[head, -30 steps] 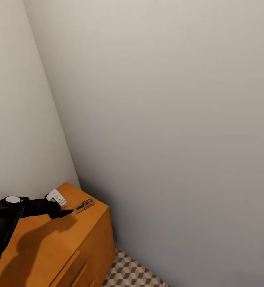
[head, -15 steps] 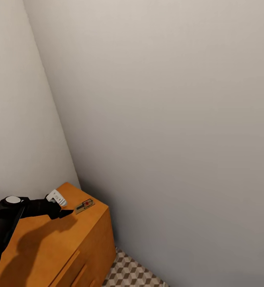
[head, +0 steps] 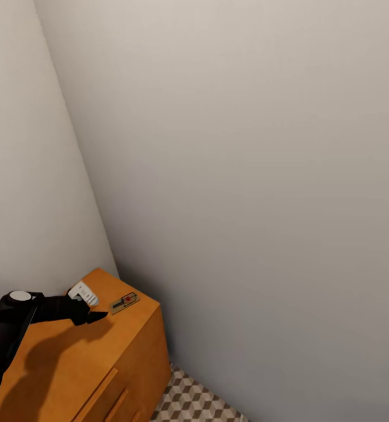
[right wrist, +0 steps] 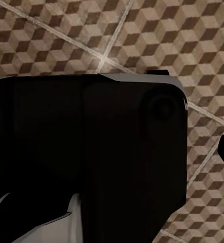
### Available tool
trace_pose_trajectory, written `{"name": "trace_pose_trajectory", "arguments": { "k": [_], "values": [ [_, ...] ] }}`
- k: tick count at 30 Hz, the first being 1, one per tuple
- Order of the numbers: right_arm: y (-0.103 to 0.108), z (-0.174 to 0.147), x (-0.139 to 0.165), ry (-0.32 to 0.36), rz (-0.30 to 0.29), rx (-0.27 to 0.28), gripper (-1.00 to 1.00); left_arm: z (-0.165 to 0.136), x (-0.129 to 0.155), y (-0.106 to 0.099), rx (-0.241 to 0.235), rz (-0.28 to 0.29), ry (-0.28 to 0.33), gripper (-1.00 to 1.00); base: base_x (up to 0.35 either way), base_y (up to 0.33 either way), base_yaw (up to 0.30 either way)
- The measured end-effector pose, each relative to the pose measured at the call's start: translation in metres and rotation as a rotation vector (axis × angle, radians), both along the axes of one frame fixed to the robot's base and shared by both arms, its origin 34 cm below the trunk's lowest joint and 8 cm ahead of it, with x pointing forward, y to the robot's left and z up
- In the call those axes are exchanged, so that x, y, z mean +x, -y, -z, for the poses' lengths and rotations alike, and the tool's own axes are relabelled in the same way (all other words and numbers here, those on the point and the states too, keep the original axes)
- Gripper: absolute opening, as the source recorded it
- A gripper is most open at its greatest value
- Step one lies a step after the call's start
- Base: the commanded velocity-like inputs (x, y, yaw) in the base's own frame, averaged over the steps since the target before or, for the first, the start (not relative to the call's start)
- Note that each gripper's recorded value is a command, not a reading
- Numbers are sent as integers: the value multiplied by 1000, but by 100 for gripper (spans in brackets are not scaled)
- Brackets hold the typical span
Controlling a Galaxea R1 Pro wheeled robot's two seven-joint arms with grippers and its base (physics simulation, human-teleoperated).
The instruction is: Take the four mousetraps from the cabinet in the bathroom and place them on the bathroom floor. Make sure all four end up on the same floor surface, and ensure that at least two of them are either under or directly next to the same bathroom sink.
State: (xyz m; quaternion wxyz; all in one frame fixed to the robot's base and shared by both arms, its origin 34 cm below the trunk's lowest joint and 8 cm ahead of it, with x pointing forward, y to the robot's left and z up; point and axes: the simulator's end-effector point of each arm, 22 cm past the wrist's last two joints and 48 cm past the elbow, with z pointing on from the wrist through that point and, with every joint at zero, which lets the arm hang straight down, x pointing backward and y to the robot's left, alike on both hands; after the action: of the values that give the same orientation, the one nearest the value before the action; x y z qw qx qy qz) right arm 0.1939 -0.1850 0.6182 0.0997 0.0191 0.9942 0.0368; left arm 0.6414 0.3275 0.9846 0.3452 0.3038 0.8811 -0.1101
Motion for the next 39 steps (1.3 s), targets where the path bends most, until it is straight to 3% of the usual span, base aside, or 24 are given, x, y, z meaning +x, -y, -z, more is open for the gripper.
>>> {"name": "trace_pose_trajectory", "arguments": {
  "k": [14, 26, 39],
  "values": [
    [0, 0, 0, 0, 0, 0, 100, 3, -1, -1, -2, -3, -7, 100, 8, 0, 0],
    [-1, 0, 0, 0, 0, 1, 100, 3, -1, -1, -2, -2, -7, 100, 188, 0, 0],
    [-1, 0, 0, 0, 0, 1, 100, 1, 0, 2, 7, 18, 10, 100, 24, 0, 0]
  ]
}}
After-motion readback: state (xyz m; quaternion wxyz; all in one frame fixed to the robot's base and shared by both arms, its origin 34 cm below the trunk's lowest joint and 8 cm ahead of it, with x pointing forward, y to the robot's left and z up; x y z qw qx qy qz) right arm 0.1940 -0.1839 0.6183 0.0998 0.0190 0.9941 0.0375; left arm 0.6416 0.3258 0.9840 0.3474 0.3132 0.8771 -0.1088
